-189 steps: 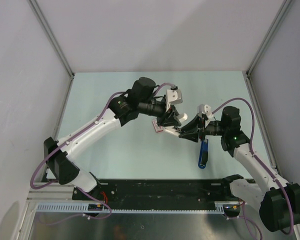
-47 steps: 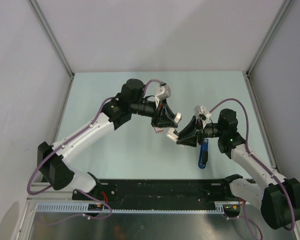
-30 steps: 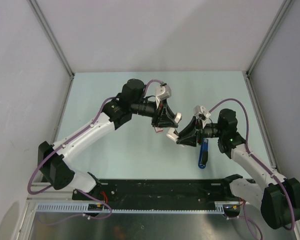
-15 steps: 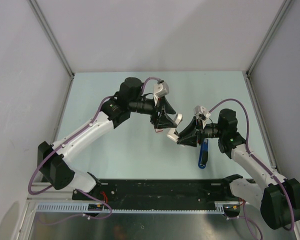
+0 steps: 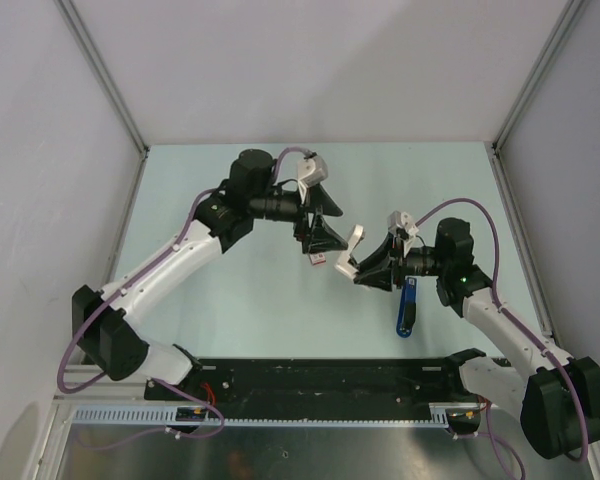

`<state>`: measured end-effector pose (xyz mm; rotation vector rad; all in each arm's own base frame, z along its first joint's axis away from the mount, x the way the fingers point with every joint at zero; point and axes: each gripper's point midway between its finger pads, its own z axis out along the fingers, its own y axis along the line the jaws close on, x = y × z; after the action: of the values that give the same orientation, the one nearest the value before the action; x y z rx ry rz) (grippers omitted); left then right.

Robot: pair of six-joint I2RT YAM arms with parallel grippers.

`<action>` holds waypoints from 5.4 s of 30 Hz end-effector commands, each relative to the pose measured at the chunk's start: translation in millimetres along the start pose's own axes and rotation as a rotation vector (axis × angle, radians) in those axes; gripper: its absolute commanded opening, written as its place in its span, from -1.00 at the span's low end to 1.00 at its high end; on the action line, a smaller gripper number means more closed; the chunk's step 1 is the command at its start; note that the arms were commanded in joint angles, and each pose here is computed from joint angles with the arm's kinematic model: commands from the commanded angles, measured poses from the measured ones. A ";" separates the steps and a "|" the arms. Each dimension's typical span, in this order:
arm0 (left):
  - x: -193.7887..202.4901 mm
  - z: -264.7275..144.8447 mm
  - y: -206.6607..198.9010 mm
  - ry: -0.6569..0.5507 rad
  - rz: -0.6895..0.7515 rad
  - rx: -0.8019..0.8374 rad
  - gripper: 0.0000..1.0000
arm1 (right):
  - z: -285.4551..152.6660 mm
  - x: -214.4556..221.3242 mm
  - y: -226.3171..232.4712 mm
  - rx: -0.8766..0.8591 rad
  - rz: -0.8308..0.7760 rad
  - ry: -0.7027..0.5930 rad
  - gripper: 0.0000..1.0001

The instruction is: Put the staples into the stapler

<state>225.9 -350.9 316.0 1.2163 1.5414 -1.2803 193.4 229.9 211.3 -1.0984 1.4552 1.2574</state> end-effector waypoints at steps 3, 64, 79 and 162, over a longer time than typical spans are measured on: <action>-44.7 -42.4 8.0 -0.113 0.066 -0.120 0.99 | -1.2 -16.3 -25.1 0.127 -0.062 -0.011 -1.00; 103.7 -273.1 79.7 0.025 -0.021 -1.035 0.99 | 230.2 85.9 -176.5 0.598 0.166 0.414 -1.00; 102.7 -273.6 77.3 0.014 -0.020 -1.034 0.99 | 241.1 107.8 -167.4 0.579 0.173 0.479 -0.96; 74.4 -215.1 66.6 0.119 0.280 -0.773 0.99 | -9.1 -32.0 -149.7 0.609 0.117 0.400 0.57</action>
<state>271.7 -92.2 250.0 0.7094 1.7895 -0.4168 370.8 265.3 214.4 -0.8931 1.9969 0.6141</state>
